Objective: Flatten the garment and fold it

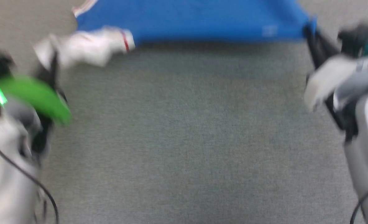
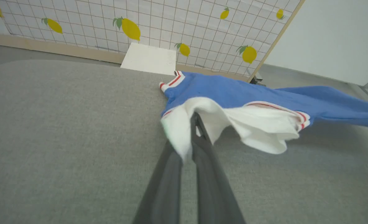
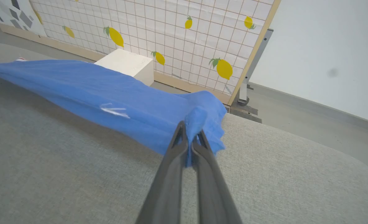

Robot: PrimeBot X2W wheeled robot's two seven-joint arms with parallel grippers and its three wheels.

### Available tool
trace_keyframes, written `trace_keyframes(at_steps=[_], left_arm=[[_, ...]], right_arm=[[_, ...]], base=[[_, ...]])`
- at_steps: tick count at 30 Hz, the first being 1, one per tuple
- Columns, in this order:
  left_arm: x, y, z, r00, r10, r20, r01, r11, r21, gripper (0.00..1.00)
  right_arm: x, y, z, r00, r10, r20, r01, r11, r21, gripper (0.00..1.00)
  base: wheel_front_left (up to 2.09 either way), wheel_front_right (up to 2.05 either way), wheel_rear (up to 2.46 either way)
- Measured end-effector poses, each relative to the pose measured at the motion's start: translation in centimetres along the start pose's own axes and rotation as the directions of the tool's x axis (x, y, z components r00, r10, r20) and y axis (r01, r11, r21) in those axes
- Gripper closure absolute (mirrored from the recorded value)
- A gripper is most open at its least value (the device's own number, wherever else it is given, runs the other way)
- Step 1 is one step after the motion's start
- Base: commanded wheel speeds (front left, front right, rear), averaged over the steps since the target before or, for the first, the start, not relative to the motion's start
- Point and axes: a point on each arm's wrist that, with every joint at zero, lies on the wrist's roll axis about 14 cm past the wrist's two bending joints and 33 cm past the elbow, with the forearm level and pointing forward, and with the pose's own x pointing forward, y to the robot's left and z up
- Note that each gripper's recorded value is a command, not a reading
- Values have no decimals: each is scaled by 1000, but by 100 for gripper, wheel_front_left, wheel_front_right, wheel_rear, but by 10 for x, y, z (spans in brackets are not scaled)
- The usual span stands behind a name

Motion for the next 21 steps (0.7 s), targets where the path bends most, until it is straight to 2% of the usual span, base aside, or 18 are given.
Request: trace_keyframes(at_steps=[7, 15, 21], left_arm=[[-104, -19, -91, 960, 10, -279, -42, 993, -110, 100], [-180, -41, -123, 918, 21, -396, -97, 980, -172, 100], [-215, -43, -137, 892, 51, -450, -145, 974, -176, 100]], right_arm=[[-65, 15, -42, 993, -4, -118, 14, 996, 84, 100], [-120, 22, -65, 978, -38, -207, 62, 992, 109, 100], [-159, 32, -103, 942, -47, -333, 107, 981, 164, 100]], base=[[0, 0, 0], [0, 0, 0], [0, 0, 0]])
